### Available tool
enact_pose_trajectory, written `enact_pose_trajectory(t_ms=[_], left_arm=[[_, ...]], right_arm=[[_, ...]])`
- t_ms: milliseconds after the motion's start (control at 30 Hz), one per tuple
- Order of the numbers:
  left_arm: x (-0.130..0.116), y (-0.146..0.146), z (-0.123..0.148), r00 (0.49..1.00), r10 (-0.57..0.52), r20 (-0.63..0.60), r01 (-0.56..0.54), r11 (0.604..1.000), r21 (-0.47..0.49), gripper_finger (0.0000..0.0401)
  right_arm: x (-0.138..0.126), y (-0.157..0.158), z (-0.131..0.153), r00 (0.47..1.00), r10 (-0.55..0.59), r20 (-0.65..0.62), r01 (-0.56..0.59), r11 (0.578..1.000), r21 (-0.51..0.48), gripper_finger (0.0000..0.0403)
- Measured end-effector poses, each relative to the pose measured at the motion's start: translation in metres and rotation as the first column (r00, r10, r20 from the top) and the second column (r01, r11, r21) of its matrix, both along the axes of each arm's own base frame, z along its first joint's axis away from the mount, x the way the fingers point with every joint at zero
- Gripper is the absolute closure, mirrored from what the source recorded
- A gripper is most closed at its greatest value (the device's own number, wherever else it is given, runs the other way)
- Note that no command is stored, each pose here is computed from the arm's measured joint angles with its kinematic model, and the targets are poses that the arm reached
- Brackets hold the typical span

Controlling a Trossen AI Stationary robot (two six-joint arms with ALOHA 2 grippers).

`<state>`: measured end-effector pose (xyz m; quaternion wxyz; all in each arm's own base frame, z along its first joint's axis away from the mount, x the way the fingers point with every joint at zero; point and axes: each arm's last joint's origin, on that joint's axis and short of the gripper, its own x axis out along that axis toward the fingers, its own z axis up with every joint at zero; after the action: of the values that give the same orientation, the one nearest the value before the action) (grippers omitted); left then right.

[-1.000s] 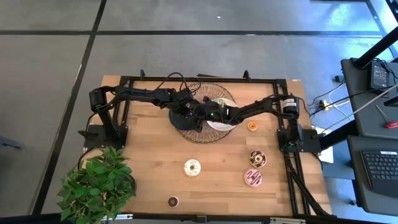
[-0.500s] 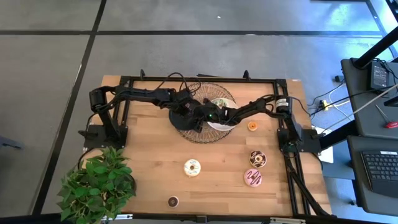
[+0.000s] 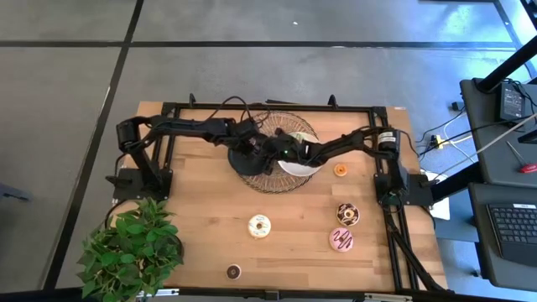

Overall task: Pick & Place donuts
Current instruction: Put the big white donut on the white plate

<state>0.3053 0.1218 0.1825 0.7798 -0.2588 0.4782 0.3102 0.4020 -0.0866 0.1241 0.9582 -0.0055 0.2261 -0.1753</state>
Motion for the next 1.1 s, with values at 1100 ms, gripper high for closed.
enact_pose_trajectory(t_ms=[1100], left_arm=[[-0.060,-0.120,0.014,0.437,-0.637,0.635,0.505,0.758,0.413,0.0282]], right_arm=[[-0.186,0.107,0.094,0.946,-0.013,-0.323,0.121,0.941,0.315,0.0233]])
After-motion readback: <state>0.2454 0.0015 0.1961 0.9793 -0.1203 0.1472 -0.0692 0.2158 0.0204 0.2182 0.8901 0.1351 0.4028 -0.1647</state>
